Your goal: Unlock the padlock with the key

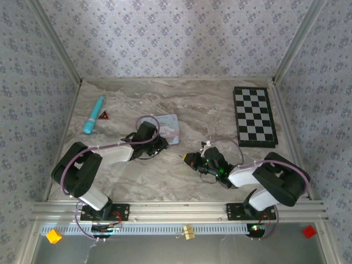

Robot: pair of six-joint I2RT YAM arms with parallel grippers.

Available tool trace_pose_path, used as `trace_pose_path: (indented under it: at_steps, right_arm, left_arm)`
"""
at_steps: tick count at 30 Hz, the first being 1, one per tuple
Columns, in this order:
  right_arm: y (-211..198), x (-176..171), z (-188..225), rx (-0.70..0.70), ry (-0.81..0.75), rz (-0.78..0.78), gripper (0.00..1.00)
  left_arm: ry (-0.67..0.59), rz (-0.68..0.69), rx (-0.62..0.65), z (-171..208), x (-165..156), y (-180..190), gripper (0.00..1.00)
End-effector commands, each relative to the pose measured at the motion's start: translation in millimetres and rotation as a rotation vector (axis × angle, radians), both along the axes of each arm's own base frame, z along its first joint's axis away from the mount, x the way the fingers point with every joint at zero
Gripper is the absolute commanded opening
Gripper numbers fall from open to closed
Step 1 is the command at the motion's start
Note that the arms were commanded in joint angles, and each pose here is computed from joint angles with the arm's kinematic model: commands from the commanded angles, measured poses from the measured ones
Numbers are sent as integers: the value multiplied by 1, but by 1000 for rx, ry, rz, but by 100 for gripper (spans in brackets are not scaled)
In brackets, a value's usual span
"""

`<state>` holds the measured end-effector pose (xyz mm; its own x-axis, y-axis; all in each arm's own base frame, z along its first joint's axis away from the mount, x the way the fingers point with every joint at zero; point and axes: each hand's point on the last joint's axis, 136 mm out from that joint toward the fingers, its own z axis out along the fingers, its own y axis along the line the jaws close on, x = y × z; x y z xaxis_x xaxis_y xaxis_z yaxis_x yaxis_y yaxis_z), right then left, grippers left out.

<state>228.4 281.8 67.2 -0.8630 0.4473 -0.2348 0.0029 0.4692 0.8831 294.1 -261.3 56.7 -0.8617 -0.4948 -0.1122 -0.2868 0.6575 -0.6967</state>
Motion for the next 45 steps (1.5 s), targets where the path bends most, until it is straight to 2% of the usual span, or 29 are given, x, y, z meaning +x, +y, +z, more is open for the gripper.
trace_pose_path:
  at_steps: [1, 4, 10, 27, 45]
  right_arm:
    - [25, 8, 24, 131, -6, 24, 0]
    - [33, 10, 21, 194, 17, 41, 0]
    - [38, 14, 8, 284, 64, 38, 0]
    - [23, 26, 31, 326, 16, 48, 0]
    - [36, 25, 35, 359, 51, 94, 0]
  left_arm:
    - [-45, -3, -153, 31, 7, -19, 0]
    - [-34, -13, -197, 37, 4, -25, 0]
    - [-30, -21, -200, 40, 2, -25, 0]
    - [-40, -1, -226, 35, 2, -20, 0]
    - [-92, 2, -286, 55, 0, -20, 0]
